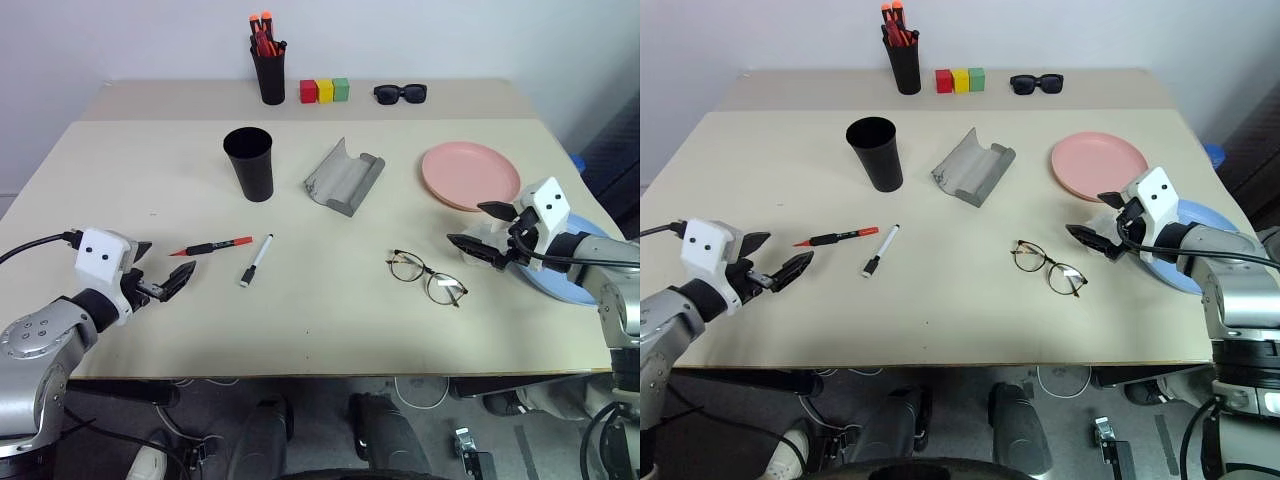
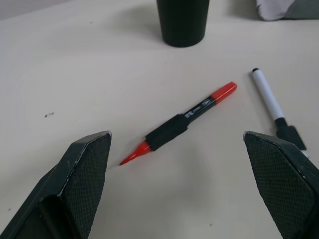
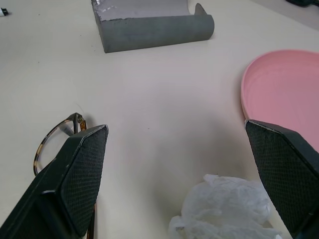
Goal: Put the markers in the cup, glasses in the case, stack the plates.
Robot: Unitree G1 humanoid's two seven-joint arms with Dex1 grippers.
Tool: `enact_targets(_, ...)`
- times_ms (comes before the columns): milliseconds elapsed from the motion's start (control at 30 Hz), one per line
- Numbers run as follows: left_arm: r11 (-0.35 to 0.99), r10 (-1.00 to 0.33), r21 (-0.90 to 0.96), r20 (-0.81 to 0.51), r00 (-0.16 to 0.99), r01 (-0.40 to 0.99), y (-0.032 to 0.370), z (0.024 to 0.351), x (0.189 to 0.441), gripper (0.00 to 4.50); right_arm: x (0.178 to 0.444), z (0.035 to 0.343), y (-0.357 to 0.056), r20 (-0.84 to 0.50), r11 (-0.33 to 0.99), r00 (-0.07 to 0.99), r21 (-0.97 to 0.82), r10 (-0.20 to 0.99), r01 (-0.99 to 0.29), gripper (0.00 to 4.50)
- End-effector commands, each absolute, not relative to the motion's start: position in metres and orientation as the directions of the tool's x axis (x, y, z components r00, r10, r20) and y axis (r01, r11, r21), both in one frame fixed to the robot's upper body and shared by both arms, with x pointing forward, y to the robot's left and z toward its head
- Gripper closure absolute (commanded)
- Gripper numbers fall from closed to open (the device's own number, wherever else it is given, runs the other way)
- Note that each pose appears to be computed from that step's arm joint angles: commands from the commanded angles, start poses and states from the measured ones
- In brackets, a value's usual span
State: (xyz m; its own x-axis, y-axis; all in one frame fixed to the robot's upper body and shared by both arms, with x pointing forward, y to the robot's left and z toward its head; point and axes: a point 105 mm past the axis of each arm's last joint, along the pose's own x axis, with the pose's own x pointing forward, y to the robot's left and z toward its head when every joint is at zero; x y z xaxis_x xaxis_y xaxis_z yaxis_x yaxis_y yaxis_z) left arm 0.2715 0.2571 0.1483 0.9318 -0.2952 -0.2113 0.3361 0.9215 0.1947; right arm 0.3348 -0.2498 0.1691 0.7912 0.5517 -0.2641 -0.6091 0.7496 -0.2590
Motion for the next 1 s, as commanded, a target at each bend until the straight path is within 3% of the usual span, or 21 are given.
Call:
enact_targets(33,0.924,-0.286,0.208,-0.175,0.942,0.319,0.257,0.157,0.268,0.14,0.339,0.183,-0.248,-0.231,0.74,0.797,-0.295,0.558,-0.604,0.0)
enact_targets(400,0.925,-0.302,0.192,-0.155,0.941,0.328,0.245,0.155,0.274,0.14,0.343,0.188,-0.23,-0.213,0.712,0.774,-0.303,0.597,-0.633,0.0)
enact_targets(667,0.876,-0.404,0.205,-0.179,0.897,0.436,0.212,0.159,0.279,0.14,0.345,0.182,-0.202,-0.188,0.679,0.738,-0.296,0.648,-0.672,0.0)
enact_targets(867,0.833,-0.478,0.183,-0.233,0.847,0.521,0.184,0.156,0.286,0.06,0.33,0.17,-0.161,-0.194,0.603,0.665,-0.296,0.722,-0.741,0.0)
enact_targets(1000,0.84,-0.423,0.203,-0.337,0.841,0.503,0.182,0.149,0.298,0.06,0.314,0.162,-0.122,-0.189,0.542,0.605,-0.296,0.774,-0.786,0.0)
